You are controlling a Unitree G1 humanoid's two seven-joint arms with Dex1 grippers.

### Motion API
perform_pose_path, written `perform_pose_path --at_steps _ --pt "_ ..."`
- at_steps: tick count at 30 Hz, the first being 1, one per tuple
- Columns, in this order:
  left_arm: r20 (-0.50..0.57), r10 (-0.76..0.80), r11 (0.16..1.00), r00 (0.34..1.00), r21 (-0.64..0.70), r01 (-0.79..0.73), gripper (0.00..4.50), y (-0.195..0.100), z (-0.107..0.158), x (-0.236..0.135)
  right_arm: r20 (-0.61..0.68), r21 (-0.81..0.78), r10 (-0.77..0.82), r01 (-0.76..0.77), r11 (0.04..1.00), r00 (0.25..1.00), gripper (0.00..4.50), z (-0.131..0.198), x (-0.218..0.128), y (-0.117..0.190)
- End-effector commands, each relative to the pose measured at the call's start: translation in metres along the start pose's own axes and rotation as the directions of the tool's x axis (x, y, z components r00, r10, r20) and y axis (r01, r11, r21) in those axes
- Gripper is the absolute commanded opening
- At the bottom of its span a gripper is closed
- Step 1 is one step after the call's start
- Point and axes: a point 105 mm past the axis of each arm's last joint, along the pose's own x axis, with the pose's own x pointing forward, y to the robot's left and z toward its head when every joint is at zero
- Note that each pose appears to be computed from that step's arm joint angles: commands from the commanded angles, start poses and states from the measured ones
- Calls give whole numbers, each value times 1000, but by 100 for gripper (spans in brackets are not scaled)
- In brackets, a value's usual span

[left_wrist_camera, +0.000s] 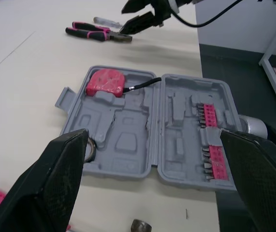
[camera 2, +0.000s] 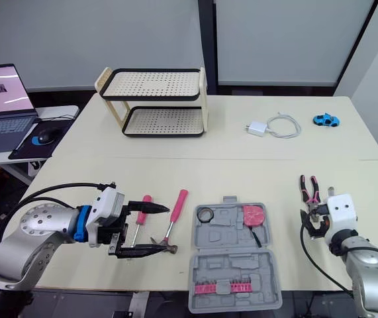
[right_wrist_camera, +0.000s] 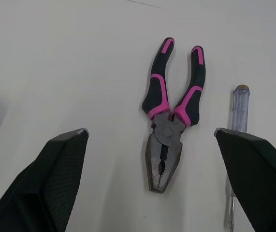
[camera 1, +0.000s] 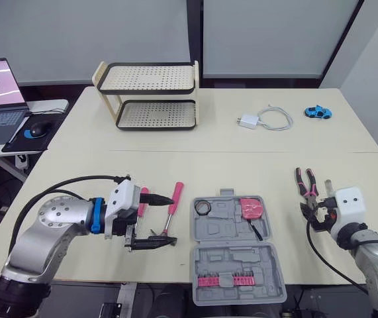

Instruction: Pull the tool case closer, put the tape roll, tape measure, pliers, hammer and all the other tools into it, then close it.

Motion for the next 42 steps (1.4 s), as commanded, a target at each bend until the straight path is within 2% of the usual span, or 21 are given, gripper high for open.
perform_pose_path --at_steps 1,9,18,21,24,28,36,39,42 --pt "70 -49 997 996 60 45 450 -2 18 12 11 7 -33 33 999 999 448 0 9 -3" --pt "140 -55 996 989 81 44 450 10 42 40 8 73 -59 59 996 998 448 -4 28 -4" --pt "121 -65 995 991 80 55 450 12 42 43 -30 148 -82 86 985 996 448 -13 39 -8" --pt "115 -63 995 991 78 54 450 11 42 43 -39 173 -78 84 981 996 363 -17 40 -7" --pt "109 -60 996 992 74 52 450 11 41 43 -41 187 -80 87 979 996 247 -19 40 -7" --pt "100 -46 997 994 71 39 450 13 39 41 -45 211 -99 106 972 994 119 -21 40 -9" --pt "72 17 998 997 64 -22 450 20 31 28 59 171 -72 61 983 996 116 3 26 -4" --pt "44 74 995 996 61 -77 450 24 25 11 115 29 40 -44 999 993 116 26 7 5" --pt "-12 86 994 996 74 -85 450 20 15 -3 111 -103 155 -144 984 982 116 41 -11 15"
